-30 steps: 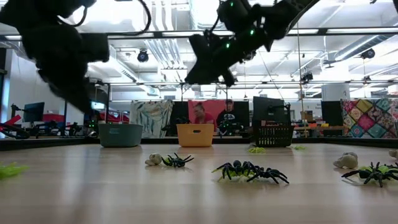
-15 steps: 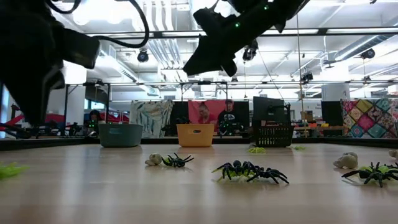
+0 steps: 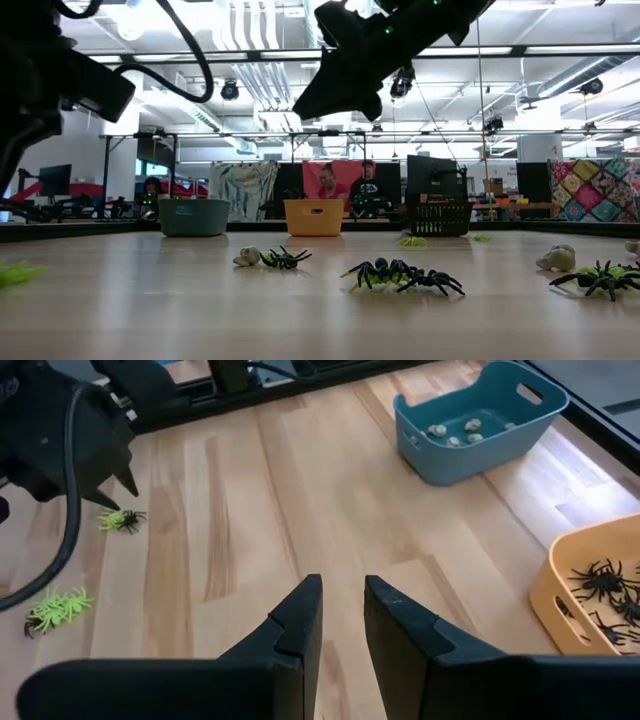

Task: Sort Halloween decoration
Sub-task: Put the black spider into the orange bin

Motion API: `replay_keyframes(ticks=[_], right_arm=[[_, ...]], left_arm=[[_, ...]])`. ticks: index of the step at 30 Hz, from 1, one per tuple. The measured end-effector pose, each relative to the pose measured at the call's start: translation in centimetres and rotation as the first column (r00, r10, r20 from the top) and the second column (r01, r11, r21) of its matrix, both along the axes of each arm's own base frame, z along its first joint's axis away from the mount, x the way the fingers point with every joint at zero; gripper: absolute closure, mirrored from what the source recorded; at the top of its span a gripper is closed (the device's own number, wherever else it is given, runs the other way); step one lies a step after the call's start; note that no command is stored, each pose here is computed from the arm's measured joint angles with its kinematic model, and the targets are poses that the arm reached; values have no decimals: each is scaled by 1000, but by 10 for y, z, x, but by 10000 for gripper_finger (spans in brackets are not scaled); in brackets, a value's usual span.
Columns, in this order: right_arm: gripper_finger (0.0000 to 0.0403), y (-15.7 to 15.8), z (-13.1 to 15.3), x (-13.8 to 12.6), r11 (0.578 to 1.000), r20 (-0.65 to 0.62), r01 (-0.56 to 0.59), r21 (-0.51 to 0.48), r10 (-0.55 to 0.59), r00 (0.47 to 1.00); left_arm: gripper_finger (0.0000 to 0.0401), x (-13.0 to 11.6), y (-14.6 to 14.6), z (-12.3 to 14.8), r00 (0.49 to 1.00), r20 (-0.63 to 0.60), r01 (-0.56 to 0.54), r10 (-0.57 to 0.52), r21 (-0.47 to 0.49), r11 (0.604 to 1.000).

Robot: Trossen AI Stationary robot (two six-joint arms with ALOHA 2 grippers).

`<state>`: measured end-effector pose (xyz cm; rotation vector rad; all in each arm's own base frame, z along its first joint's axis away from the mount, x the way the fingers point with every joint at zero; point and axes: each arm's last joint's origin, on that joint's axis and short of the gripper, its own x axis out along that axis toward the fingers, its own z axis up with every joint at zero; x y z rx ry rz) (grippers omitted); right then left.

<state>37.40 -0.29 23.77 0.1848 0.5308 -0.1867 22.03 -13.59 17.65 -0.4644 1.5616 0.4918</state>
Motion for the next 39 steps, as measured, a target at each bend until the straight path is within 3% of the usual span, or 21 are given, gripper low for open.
replay_keyframes(ticks=[6,12,20,39], right_arm=[[335,0,0,0,1000,0,0,0,0,1000],[335,0,0,1,1000,8,0,0,0,1000],[335,0,0,1,1000,6,1,0,-1,1000],[335,0,0,1,1000,5,0,0,0,1000]], left_arm=[[321,-2,-3,0,998,14,-69,69,22,997],[291,-2,-4,-5,993,3,-119,119,54,991],[261,1,-7,-19,992,-31,-116,118,82,990],[259,7,-18,-36,998,-32,-59,61,63,996]])
